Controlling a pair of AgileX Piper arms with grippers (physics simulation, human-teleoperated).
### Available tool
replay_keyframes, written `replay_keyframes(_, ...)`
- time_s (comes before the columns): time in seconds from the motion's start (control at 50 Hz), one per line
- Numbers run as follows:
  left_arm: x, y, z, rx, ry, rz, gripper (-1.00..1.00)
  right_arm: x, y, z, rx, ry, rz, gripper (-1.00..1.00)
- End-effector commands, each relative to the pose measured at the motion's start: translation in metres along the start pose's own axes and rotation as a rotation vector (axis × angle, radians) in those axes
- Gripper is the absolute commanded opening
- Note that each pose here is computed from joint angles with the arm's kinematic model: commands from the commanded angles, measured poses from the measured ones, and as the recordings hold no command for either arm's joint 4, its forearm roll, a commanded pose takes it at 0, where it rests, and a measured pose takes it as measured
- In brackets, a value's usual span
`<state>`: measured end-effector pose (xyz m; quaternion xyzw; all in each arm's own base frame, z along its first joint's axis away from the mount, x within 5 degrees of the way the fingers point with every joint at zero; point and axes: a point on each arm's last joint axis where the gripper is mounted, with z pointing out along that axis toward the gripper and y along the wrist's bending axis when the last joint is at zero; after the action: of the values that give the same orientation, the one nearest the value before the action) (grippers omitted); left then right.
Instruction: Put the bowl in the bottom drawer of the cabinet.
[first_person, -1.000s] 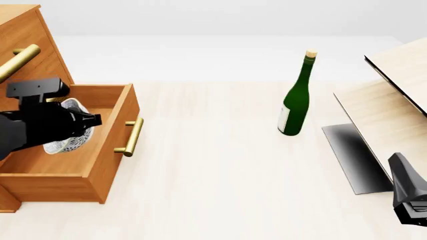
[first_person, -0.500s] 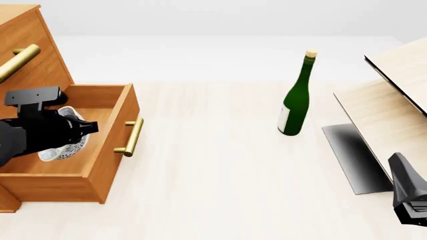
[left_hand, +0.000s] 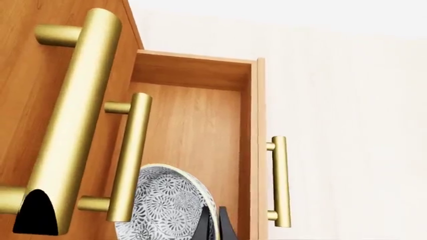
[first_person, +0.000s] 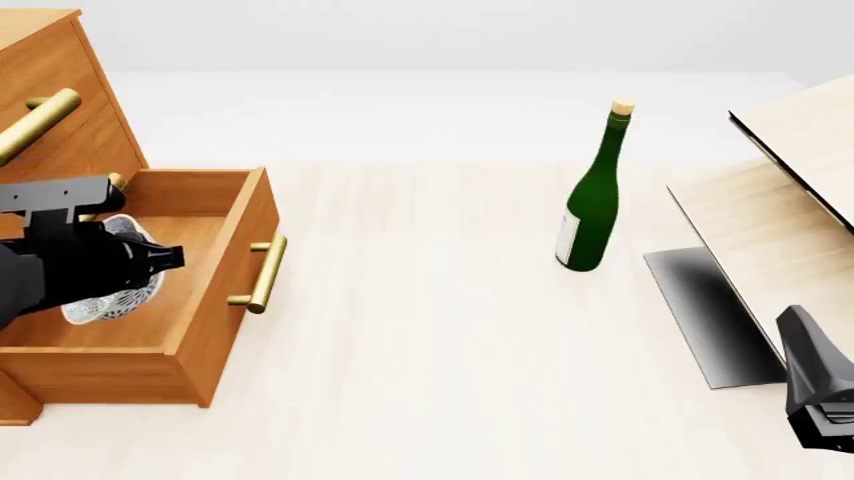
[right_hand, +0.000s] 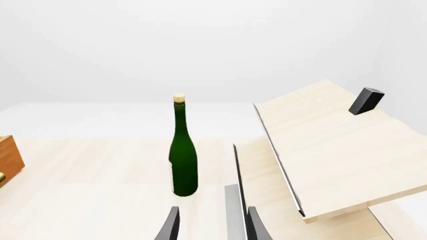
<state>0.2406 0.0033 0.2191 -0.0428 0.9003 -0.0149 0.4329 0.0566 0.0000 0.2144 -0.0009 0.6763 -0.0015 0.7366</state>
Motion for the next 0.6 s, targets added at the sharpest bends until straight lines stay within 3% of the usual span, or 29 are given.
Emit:
replay_keyframes(0.02,-0.005,0.004,-0.001,-0.013,-0.009,0.012,-1.00,0.000,0.000,0.000,0.000,0.000,0.000,1.00)
replay_keyframes(0.6,-0.002,0.007,0.010,-0.023,-0.003,0.012,-1.00,0.000,0.000,0.000,0.000,0.000,0.000,1.00)
